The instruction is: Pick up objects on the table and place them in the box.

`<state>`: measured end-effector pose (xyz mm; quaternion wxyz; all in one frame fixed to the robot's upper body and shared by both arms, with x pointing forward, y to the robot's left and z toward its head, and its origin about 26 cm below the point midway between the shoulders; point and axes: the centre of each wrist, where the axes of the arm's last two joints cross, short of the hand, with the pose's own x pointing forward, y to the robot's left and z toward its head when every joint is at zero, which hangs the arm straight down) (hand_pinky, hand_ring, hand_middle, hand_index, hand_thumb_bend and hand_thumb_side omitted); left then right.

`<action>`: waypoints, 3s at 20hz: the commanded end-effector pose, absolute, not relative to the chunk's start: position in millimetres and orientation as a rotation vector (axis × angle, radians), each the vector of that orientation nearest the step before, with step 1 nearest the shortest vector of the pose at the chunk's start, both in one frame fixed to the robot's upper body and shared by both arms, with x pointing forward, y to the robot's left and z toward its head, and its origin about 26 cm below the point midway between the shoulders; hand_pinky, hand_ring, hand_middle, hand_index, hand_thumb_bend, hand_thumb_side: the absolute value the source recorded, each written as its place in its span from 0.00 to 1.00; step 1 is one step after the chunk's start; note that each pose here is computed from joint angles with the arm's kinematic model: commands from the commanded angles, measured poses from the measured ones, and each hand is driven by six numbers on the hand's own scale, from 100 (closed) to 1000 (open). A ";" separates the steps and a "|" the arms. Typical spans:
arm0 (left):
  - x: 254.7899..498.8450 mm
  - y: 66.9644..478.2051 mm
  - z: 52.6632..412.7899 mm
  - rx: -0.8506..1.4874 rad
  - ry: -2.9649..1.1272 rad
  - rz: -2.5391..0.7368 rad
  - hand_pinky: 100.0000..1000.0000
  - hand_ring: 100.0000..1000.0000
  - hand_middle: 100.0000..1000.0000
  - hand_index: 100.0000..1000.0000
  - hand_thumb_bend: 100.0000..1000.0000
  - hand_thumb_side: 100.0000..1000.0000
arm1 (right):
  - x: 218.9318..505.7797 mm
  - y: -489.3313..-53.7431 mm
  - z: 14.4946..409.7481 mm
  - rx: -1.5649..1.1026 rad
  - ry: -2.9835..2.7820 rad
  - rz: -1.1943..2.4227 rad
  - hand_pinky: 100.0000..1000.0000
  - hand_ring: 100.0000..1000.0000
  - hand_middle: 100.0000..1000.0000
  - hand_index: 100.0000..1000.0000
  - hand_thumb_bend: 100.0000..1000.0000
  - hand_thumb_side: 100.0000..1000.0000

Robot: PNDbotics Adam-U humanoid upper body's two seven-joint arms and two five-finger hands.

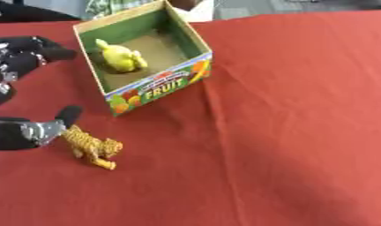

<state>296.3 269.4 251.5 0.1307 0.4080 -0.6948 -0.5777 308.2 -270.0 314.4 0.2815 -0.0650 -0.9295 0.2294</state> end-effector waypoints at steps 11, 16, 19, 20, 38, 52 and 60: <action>307.3 285.1 230.4 1.211 -1.652 -2.096 0.65 0.84 0.85 1.00 0.63 0.84 | 302.9 -270.7 319.9 -0.190 -2.506 0.638 0.90 0.78 0.69 0.84 0.00 1.00; 316.6 290.9 233.0 1.247 -1.528 -2.207 0.65 0.84 0.85 1.00 0.57 0.73 | 303.1 -271.3 318.3 -0.191 -2.499 0.639 0.90 0.78 0.69 0.84 0.00 1.00; 323.1 293.4 233.3 1.246 -1.457 -2.254 0.64 0.84 0.87 1.00 0.45 0.62 | 303.2 -271.6 317.5 -0.193 -2.495 0.638 0.91 0.78 0.69 0.84 0.00 1.00; 325.2 293.8 233.6 1.240 -1.440 -2.257 0.64 0.85 0.89 1.00 0.42 0.60 | 303.2 -271.8 317.1 -0.194 -2.493 0.639 0.91 0.78 0.69 0.84 0.00 1.00; 339.0 272.6 241.9 1.016 -1.289 -2.195 0.61 0.81 0.82 0.92 0.22 0.37 | 303.7 -272.6 312.9 -0.203 -2.465 0.646 0.91 0.78 0.69 0.84 0.00 1.00; 332.0 256.5 256.3 0.844 -1.190 -2.235 0.53 0.73 0.73 0.82 0.05 0.25 | 304.1 -273.8 309.8 -0.214 -2.441 0.634 0.92 0.78 0.68 0.84 0.00 1.00; 321.2 248.7 274.3 0.748 -1.170 -2.196 0.44 0.63 0.55 0.68 0.00 0.29 | 304.2 -274.7 307.9 -0.223 -2.427 0.640 0.92 0.79 0.68 0.84 0.00 1.00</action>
